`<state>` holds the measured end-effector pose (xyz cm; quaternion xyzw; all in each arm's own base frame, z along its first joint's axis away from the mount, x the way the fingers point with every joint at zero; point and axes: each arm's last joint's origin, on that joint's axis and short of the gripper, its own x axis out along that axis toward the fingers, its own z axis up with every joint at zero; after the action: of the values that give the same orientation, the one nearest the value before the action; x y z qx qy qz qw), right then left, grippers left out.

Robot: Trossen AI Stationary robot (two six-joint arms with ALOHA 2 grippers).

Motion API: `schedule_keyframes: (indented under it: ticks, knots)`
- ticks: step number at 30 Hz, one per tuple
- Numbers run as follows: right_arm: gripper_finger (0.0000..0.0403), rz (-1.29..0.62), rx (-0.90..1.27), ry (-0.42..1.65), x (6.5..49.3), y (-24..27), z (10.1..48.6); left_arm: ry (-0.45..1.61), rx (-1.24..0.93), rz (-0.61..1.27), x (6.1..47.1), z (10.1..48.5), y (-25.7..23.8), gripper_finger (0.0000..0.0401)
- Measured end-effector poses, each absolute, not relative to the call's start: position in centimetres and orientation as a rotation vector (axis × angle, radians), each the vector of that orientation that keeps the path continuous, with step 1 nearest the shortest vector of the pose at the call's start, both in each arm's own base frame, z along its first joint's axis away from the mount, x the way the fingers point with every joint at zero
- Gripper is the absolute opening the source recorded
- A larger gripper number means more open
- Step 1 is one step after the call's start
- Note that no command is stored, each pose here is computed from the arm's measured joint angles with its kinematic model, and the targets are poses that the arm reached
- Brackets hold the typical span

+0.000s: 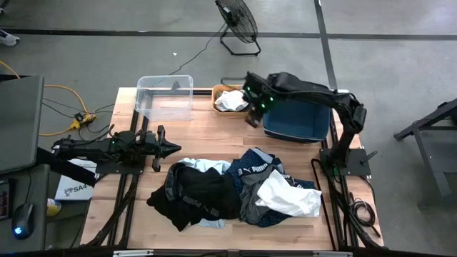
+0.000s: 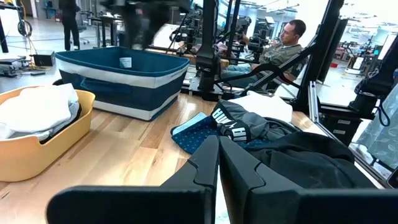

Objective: Pick & Place Cloths
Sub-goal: Put the gray underwear into the transparent bin

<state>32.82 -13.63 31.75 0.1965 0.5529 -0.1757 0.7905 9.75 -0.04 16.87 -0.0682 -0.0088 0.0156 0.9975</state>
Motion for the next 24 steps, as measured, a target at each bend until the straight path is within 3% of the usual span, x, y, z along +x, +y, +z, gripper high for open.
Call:
schedule_keyframes:
  ticks: [7,19,24]
  knots:
    - [0.0147,-0.305,0.35,1.334,32.8,-8.1,32.0,-0.018,-0.137,0.031,9.7,16.9,0.0,0.0012]
    - [0.0146,-0.218,0.162,1.338,34.0,2.3,31.8,-0.018,-0.137,0.031,9.7,16.9,0.0,0.0012]
    - [0.0146,-0.213,0.102,1.334,33.9,5.4,29.6,-0.018,-0.137,0.031,9.7,16.9,0.0,0.0012]
